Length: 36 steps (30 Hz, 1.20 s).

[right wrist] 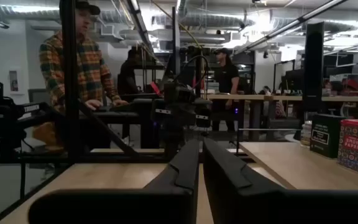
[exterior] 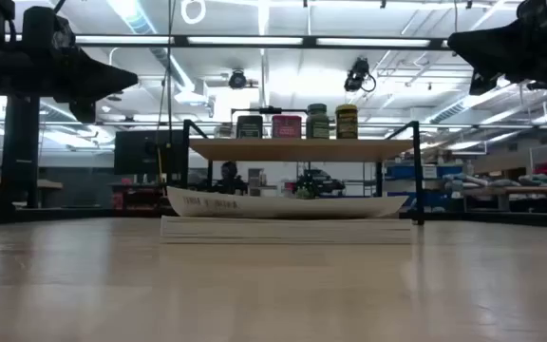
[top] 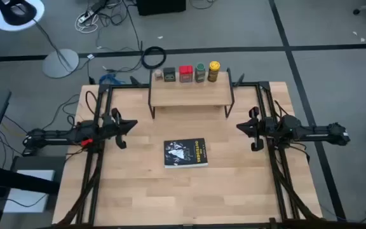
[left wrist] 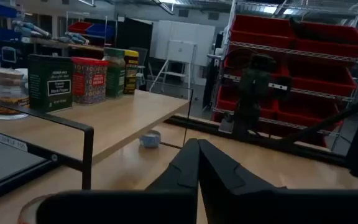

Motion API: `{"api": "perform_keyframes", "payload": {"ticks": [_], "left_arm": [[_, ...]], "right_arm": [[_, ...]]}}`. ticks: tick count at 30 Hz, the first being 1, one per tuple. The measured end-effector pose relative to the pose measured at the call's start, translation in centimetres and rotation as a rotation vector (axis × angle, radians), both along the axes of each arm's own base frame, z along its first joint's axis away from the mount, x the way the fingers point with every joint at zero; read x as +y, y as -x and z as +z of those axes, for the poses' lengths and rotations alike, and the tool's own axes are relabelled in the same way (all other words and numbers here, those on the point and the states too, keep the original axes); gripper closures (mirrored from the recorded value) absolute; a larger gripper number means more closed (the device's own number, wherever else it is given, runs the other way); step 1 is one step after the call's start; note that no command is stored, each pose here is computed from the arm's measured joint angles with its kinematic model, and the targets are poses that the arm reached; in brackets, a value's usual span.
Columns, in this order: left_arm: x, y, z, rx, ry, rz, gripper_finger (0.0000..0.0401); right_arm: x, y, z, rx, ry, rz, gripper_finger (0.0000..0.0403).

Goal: Shelf spices

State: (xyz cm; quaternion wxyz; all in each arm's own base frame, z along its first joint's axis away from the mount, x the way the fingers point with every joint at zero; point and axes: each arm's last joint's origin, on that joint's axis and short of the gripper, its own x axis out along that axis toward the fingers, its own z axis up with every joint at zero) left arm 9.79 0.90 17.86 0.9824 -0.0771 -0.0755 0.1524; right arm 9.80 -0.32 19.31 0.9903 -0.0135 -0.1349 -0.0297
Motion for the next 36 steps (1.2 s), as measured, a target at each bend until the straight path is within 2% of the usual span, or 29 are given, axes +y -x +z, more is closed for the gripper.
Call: {"api": "perform_keyframes", "payload": {"ticks": [22,25,27,29,31,36], "left_arm": [[0.0,0.0,-0.3,0.027,0.002,0.013,0.039],[0.1,0.0,-0.3,0.028,0.003,0.02,0.039],[0.1,0.0,-0.3,0.027,0.004,0.028,0.039],[0.1,0.0,-0.3,0.027,0.004,0.027,0.039],[0.1,0.0,-0.2,0.021,0.004,0.028,0.039],[0.1,0.0,-0.1,0.004,0.019,0.034,0.039]], "right_arm": [[-0.1,0.0,0.0,0.002,-0.007,-0.025,0.038],[-0.2,0.1,0.2,-0.023,-0.014,-0.078,0.038],[-0.4,0.5,1.4,-0.103,0.003,-0.126,0.0378],[-0.5,1.2,4.0,-0.204,0.046,-0.157,0.0374],[-0.7,2.0,6.9,-0.245,0.099,-0.224,0.0366],[-1.6,1.4,13.6,-0.109,0.193,-0.46,0.0346]]}}
